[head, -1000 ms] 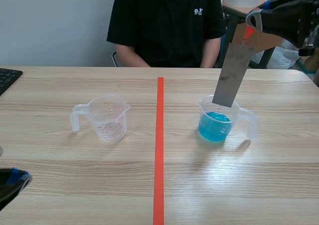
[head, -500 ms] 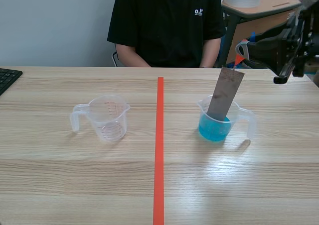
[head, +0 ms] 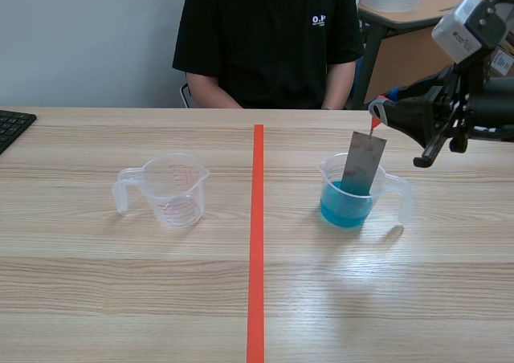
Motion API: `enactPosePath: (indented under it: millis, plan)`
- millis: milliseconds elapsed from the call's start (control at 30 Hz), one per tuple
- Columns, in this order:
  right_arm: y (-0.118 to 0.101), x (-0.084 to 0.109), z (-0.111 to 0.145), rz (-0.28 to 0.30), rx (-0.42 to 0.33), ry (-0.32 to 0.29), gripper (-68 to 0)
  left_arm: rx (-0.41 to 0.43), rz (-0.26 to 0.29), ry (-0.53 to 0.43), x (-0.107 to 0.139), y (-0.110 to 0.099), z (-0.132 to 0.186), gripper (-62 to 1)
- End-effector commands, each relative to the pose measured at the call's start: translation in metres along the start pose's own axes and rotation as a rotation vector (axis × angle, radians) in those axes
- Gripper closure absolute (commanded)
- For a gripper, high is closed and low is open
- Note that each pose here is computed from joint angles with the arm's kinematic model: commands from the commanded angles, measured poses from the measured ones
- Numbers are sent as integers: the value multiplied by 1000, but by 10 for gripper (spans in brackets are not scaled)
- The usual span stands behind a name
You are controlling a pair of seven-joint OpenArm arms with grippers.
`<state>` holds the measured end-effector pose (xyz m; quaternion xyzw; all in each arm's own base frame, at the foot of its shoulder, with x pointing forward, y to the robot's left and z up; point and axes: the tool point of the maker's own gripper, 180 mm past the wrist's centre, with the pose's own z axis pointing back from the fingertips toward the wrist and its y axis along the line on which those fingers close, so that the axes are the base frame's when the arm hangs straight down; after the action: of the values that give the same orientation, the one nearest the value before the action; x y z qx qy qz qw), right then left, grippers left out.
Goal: Do the redox reaction experiment.
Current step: 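Lower the plate into the blue solution, then hold the plate still in the solution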
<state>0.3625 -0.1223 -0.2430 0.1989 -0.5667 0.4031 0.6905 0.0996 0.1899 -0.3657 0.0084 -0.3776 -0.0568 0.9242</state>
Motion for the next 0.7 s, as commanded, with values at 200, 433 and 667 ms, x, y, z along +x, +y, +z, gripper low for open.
enactPosePath:
  millis: [200,433,667]
  plan:
    - [0,-4,2,17,6,22,-17,-4,-1,-15,4,0,0,-49]
    - [1,-5,2,28,7,33,-17,-4,-1,-15,4,0,0,-49]
    - [1,-5,2,28,7,33,-17,-4,-1,-15,4,0,0,-49]
